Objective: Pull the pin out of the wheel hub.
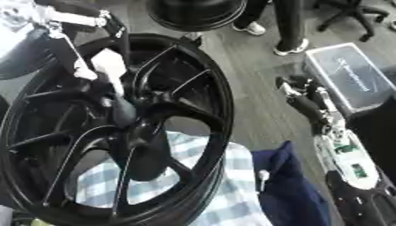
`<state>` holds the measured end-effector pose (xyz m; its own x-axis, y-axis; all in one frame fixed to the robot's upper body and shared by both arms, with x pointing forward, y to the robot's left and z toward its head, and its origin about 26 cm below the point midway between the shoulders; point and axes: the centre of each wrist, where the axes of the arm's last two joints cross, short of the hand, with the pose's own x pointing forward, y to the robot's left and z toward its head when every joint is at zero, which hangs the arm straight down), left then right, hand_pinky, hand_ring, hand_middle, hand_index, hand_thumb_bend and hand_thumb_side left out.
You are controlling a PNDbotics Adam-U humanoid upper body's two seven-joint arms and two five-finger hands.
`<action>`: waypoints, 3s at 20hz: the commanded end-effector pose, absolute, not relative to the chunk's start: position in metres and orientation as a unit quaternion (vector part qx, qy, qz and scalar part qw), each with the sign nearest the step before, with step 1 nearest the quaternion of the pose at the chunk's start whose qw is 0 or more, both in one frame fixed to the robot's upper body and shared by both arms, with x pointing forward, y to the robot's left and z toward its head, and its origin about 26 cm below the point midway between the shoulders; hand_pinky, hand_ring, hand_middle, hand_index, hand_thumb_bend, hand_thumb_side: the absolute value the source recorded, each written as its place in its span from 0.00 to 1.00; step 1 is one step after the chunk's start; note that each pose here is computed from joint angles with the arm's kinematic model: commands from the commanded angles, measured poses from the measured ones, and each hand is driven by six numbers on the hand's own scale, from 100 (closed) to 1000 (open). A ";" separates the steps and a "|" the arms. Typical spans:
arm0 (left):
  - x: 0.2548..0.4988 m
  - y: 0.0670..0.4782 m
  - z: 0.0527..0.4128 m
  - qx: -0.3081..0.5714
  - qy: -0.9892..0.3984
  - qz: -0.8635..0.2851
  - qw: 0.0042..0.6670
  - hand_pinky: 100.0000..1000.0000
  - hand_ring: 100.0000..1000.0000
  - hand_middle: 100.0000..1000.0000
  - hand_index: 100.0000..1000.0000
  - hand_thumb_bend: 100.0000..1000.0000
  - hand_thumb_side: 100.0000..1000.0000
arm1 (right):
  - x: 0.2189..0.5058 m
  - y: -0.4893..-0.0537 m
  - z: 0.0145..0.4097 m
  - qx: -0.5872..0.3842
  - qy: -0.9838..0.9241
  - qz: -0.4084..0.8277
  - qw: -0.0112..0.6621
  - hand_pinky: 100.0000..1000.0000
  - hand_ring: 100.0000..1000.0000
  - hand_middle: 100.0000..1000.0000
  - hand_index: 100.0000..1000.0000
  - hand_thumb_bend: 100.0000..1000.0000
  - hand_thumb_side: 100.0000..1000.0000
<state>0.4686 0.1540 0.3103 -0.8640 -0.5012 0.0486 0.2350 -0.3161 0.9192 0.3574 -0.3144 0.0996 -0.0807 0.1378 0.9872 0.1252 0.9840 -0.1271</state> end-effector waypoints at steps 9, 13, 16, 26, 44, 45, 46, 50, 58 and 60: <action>0.473 0.172 0.329 0.132 -0.484 -0.848 0.172 0.83 0.74 0.62 0.63 0.27 0.00 | 0.358 -0.317 0.105 -0.090 -0.741 0.008 0.666 0.84 0.75 0.68 0.77 0.25 0.31; 0.472 0.168 0.329 0.124 -0.488 -0.846 0.173 0.82 0.72 0.59 0.55 0.24 0.00 | 0.358 -0.317 0.105 -0.090 -0.740 0.008 0.666 0.84 0.75 0.69 0.77 0.25 0.31; 0.472 0.168 0.329 0.123 -0.489 -0.845 0.178 0.80 0.69 0.55 0.43 0.20 0.00 | 0.358 -0.317 0.104 -0.090 -0.740 0.008 0.667 0.84 0.75 0.69 0.77 0.25 0.31; 0.471 0.169 0.339 0.134 -0.499 -0.835 0.189 0.78 0.65 0.51 0.31 0.12 0.00 | 0.358 -0.317 0.104 -0.089 -0.739 0.007 0.668 0.84 0.75 0.69 0.78 0.25 0.31; 0.444 0.203 0.407 0.163 -0.591 -0.764 0.202 0.77 0.64 0.49 0.29 0.10 0.00 | 0.357 -0.320 0.103 -0.092 -0.738 0.005 0.668 0.84 0.75 0.69 0.78 0.25 0.31; 0.441 0.212 0.411 0.168 -0.597 -0.756 0.208 0.77 0.63 0.49 0.29 0.10 0.00 | 0.357 -0.322 0.104 -0.094 -0.739 0.004 0.667 0.84 0.75 0.69 0.78 0.25 0.31; 0.438 0.221 0.415 0.173 -0.601 -0.750 0.214 0.77 0.64 0.49 0.29 0.11 0.00 | 0.357 -0.323 0.104 -0.096 -0.739 0.003 0.667 0.84 0.75 0.69 0.78 0.25 0.31; 0.422 0.267 0.422 0.198 -0.612 -0.725 0.247 0.77 0.63 0.49 0.30 0.12 0.00 | 0.356 -0.329 0.107 -0.108 -0.741 -0.003 0.662 0.84 0.75 0.69 0.78 0.25 0.31; 0.372 0.368 0.418 0.236 -0.623 -0.667 0.335 0.77 0.62 0.48 0.29 0.13 0.00 | 0.353 -0.341 0.111 -0.127 -0.743 -0.016 0.657 0.84 0.75 0.69 0.78 0.25 0.30; 0.359 0.393 0.412 0.242 -0.618 -0.652 0.366 0.77 0.62 0.48 0.29 0.12 0.00 | 0.353 -0.343 0.112 -0.130 -0.744 -0.018 0.655 0.84 0.75 0.69 0.78 0.25 0.30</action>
<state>0.3803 0.3789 0.3814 -0.6203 -0.7604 0.1928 0.2426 0.0477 0.9689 0.3530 -0.3349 0.0996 -0.0782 0.1457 0.9862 0.1992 0.9716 -0.1278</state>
